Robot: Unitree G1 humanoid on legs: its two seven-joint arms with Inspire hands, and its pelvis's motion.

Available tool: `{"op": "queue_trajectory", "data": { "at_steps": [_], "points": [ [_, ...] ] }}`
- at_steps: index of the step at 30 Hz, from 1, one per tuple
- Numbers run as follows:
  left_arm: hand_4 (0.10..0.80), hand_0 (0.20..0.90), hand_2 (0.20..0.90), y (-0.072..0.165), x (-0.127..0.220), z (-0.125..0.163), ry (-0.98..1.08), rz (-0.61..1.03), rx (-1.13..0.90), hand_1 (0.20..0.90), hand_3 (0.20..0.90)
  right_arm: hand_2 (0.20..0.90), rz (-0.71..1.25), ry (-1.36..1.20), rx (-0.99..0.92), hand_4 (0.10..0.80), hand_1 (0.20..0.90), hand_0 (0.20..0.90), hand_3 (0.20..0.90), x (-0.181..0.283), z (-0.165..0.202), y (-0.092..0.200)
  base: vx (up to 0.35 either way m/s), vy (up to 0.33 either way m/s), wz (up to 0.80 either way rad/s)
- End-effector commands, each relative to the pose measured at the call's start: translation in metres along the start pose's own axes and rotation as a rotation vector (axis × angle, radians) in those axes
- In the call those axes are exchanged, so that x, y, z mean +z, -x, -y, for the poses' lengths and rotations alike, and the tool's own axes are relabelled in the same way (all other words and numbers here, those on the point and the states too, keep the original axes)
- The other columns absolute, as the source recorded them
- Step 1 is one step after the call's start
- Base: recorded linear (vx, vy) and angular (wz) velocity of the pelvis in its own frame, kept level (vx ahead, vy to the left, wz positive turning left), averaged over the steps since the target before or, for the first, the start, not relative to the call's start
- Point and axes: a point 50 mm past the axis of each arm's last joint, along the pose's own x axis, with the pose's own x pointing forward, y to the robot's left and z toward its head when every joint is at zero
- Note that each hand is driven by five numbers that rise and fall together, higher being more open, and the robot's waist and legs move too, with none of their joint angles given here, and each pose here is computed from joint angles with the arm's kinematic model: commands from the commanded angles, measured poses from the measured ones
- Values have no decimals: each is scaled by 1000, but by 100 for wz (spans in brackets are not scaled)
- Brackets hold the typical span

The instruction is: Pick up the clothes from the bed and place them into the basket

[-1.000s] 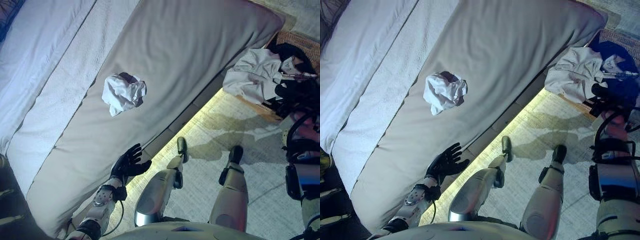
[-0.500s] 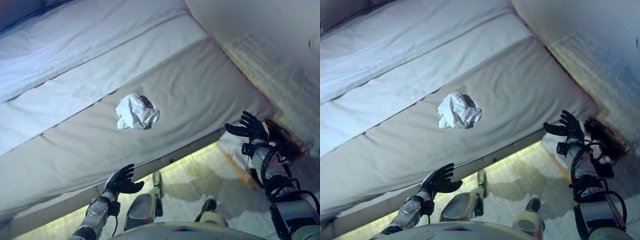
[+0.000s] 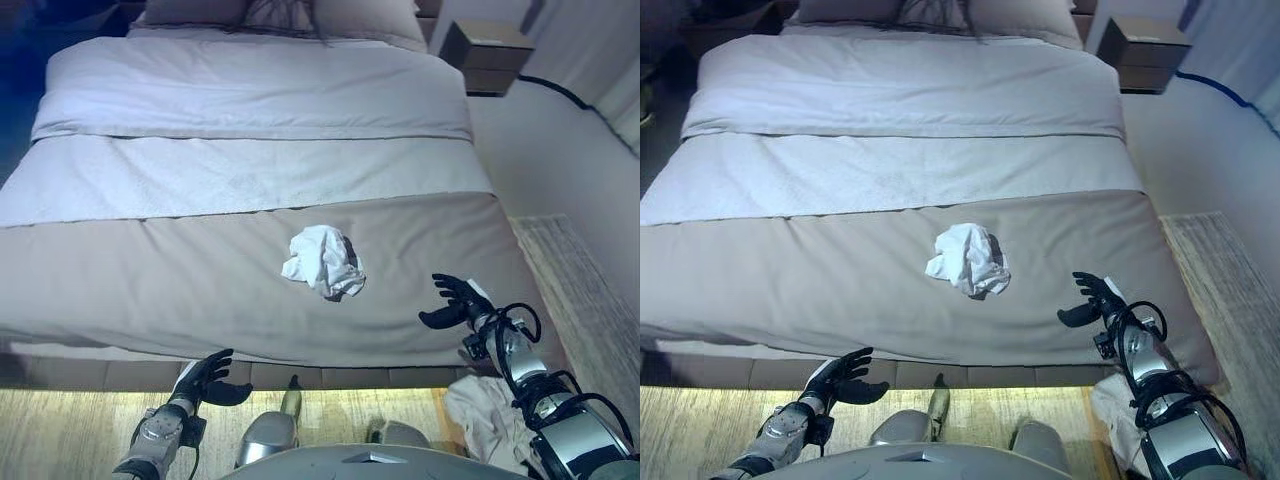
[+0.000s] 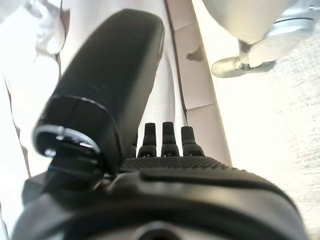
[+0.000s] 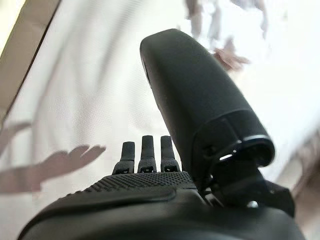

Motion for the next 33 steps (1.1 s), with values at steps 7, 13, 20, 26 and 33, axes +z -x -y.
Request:
{"op": "queue_trajectory", "data": {
  "at_steps": [7,13,20,26,33],
  "points": [
    [800,900,900,-10,64,-18,-15,235,42,900,900,900,339,62,-488,800,900,900,900,130,121,-12,-128,-117,42],
    [800,900,900,-9,78,-12,14,316,21,900,900,900,543,220,-606,800,900,900,900,199,156,6,-79,7,18],
    [800,900,900,-4,103,-13,61,437,3,900,900,900,792,343,-677,800,900,900,900,259,160,32,-13,-37,7],
    [800,900,900,-1,116,-24,78,494,17,900,900,900,793,364,-583,800,900,900,900,273,159,33,-2,-39,10],
    [800,900,900,1,130,-32,85,529,31,900,900,900,645,417,-423,800,900,900,900,267,153,18,-6,-37,5]
  ]
}}
